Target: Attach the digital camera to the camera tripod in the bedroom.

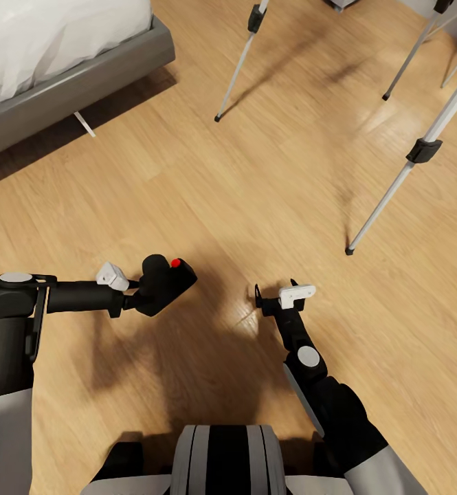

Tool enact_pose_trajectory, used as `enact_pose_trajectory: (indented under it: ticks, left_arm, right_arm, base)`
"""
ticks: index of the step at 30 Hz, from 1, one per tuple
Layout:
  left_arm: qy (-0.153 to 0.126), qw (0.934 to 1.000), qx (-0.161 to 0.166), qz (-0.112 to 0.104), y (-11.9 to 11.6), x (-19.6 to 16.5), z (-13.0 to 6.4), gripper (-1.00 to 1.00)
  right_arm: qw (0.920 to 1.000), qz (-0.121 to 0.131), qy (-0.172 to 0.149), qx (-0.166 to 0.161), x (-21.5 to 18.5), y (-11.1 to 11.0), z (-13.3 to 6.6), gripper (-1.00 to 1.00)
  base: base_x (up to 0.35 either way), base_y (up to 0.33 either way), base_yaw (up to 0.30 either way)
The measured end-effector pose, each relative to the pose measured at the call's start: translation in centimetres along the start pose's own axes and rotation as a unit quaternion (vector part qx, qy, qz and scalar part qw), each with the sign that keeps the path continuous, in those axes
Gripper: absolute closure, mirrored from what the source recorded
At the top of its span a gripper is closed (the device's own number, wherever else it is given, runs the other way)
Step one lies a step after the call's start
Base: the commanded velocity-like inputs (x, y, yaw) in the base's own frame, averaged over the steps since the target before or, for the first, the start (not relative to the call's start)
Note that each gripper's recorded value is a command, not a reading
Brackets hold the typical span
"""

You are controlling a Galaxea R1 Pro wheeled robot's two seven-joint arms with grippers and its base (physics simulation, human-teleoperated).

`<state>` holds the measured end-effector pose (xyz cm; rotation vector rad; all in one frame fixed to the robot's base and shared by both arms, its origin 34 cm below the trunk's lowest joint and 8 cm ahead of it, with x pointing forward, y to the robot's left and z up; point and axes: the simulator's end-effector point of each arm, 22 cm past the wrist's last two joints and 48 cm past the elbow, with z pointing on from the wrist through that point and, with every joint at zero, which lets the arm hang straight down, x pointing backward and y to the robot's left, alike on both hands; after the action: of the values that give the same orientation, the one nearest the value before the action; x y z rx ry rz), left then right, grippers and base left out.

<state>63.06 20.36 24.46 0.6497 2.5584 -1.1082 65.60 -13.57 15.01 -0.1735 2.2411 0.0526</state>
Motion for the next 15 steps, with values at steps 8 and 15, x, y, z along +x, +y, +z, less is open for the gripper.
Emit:
enact_pose_trajectory:
  ticks: [8,15]
  left_arm:
    - [0.000,1.0000,0.000,0.000,-0.04,-0.02,0.04,1.00]
    - [-0.001,1.0000,0.002,0.000,-0.12,-0.05,0.13,1.00]
  right_arm:
    - [1.0000,0.000,0.000,0.000,0.02,-0.01,0.00,-1.00]
    - [1.0000,0.000,0.000,0.000,0.01,-0.02,0.00,-1.00]
  base:
    - [0.000,0.000,0.000]
    - [0.000,0.000,0.000]
